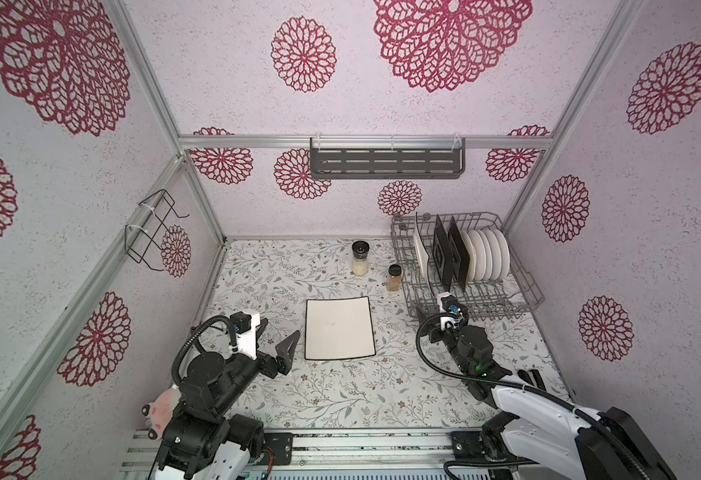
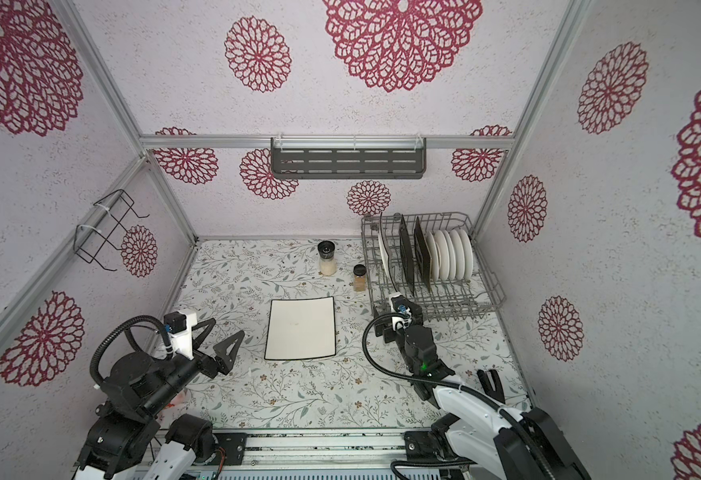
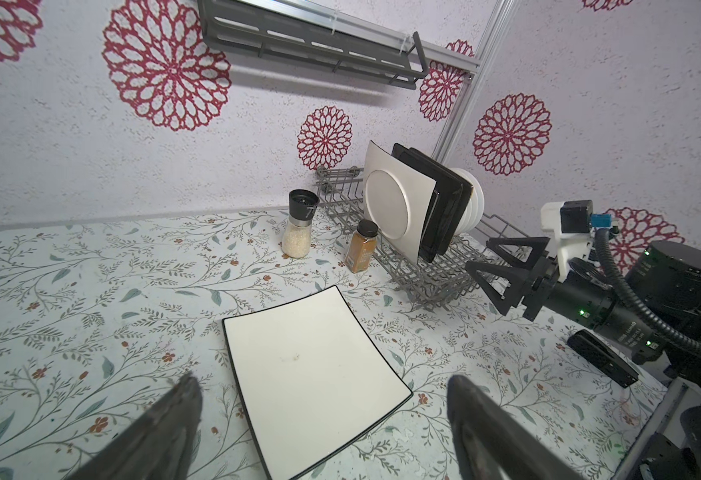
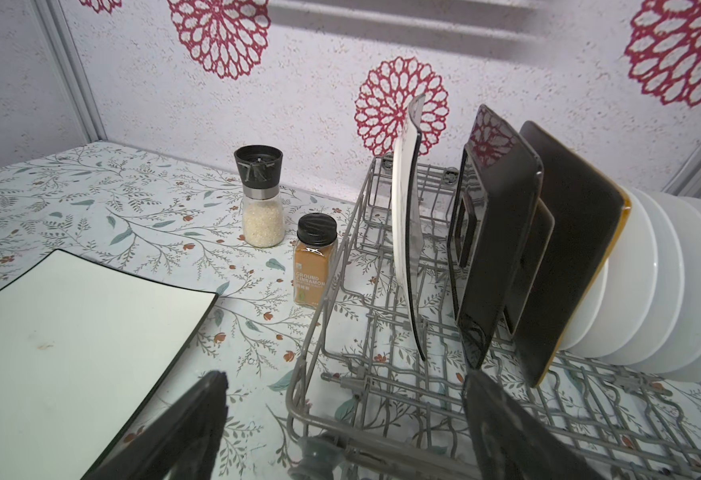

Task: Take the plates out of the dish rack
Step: 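Move the right gripper down to the front white square plate in the rack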

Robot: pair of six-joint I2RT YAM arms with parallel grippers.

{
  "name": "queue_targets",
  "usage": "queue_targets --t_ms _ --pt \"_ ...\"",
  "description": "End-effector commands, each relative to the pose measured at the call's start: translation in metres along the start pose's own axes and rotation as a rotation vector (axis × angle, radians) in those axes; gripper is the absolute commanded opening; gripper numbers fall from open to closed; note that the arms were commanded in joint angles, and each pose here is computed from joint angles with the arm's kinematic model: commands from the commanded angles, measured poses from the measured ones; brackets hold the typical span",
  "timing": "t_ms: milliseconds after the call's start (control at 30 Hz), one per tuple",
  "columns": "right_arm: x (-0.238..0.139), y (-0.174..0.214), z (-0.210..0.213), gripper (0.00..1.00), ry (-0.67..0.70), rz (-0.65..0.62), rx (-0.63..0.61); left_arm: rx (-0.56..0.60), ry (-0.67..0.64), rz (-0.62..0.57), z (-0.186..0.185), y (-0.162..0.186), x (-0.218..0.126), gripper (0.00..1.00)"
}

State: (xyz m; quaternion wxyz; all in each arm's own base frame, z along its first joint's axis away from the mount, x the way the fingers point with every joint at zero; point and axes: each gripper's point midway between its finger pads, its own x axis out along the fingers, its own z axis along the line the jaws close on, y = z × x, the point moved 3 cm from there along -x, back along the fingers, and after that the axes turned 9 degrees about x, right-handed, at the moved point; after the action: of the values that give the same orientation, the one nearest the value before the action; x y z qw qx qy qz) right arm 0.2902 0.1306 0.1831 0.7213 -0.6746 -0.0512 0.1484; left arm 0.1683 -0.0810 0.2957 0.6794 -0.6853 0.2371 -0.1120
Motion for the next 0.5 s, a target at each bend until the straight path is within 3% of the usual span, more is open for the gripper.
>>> queue_targets --t_ms 0,467 --pt "0.010 -0.033 0.004 0.89 -0.033 -0.130 0.076 0.027 0.004 0.012 0.000 0.002 0.006 0.93" --pt "0.052 -0.033 -0.005 0.87 -0.017 -0.144 0.074 0.025 -0.044 0.058 0.008 0.008 0.013 0.94"
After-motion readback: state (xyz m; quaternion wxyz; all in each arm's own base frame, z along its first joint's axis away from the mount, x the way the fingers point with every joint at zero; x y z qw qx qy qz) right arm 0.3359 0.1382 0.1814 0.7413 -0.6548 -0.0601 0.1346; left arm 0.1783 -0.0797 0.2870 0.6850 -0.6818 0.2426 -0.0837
